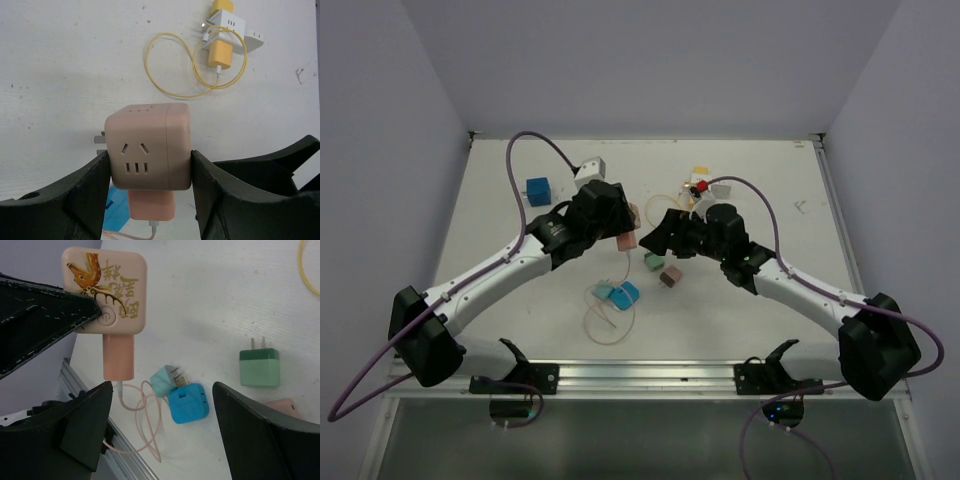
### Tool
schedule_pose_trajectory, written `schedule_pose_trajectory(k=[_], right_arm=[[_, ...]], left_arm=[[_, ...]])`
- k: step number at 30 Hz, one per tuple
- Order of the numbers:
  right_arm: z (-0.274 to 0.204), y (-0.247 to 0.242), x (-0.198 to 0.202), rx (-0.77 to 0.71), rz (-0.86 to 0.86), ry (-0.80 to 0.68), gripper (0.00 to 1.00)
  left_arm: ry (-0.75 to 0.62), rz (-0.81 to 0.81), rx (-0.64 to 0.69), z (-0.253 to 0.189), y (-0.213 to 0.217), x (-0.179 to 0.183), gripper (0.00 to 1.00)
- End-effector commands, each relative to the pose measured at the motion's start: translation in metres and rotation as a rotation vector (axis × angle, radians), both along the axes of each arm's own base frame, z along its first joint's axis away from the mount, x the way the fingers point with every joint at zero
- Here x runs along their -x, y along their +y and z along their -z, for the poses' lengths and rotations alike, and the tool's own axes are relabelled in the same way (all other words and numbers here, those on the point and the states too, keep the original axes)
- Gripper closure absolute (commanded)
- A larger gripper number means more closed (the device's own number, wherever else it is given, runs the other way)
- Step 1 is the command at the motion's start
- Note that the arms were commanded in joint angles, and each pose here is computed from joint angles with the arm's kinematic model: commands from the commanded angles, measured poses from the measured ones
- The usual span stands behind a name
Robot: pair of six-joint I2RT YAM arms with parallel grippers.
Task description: Pull the plug off the socket
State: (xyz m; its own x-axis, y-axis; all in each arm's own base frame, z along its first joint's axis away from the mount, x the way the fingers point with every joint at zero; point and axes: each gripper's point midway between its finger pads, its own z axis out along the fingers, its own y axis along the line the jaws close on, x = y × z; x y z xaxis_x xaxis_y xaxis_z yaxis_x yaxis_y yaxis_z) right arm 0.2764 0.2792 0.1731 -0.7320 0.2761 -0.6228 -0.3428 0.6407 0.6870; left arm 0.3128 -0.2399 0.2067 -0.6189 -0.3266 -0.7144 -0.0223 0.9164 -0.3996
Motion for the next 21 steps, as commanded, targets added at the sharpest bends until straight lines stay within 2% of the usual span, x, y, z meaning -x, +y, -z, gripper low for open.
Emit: schedule_pose_trajectory(k=[1, 10, 13, 17, 18, 20, 21], right_arm=[[-0.048, 0.029, -0.014, -0.105, -0.025, -0.12, 0.16], [-0.059, 0.059, -0.019, -0.125, -0.059, -0.161, 0.19], [-0.058, 0.067, -0.021, -0.13, -0.066, -0.158, 0.23], [-0.058, 0.075, -0.021, -0.134, -0.085, -0.154, 0.39], [-0.058, 0.076, -0.02, -0.133, -0.09, -0.152, 0.46], [-0.056, 0.078, -0.018, -0.135, -0.095, -0.146, 0.55], [-0.056, 0.078, -0.018, -0.136, -0.094, -0.145, 0.66]], left_arm=[[-0.083, -0.061, 0.122, -0.045, -0.007, -0.016, 1.0], [-0.088, -0.059, 0.161, -0.055, -0.014, -0.018, 1.0], [-0.094, -0.06, 0.176, -0.059, -0.015, -0.018, 1.0], [-0.109, -0.067, 0.19, -0.064, -0.015, -0.019, 1.0], [-0.116, -0.069, 0.196, -0.066, -0.014, -0.02, 1.0], [-0.13, -0.07, 0.209, -0.069, -0.015, -0.021, 1.0], [-0.14, -0.075, 0.214, -0.072, -0.014, -0.021, 1.0]])
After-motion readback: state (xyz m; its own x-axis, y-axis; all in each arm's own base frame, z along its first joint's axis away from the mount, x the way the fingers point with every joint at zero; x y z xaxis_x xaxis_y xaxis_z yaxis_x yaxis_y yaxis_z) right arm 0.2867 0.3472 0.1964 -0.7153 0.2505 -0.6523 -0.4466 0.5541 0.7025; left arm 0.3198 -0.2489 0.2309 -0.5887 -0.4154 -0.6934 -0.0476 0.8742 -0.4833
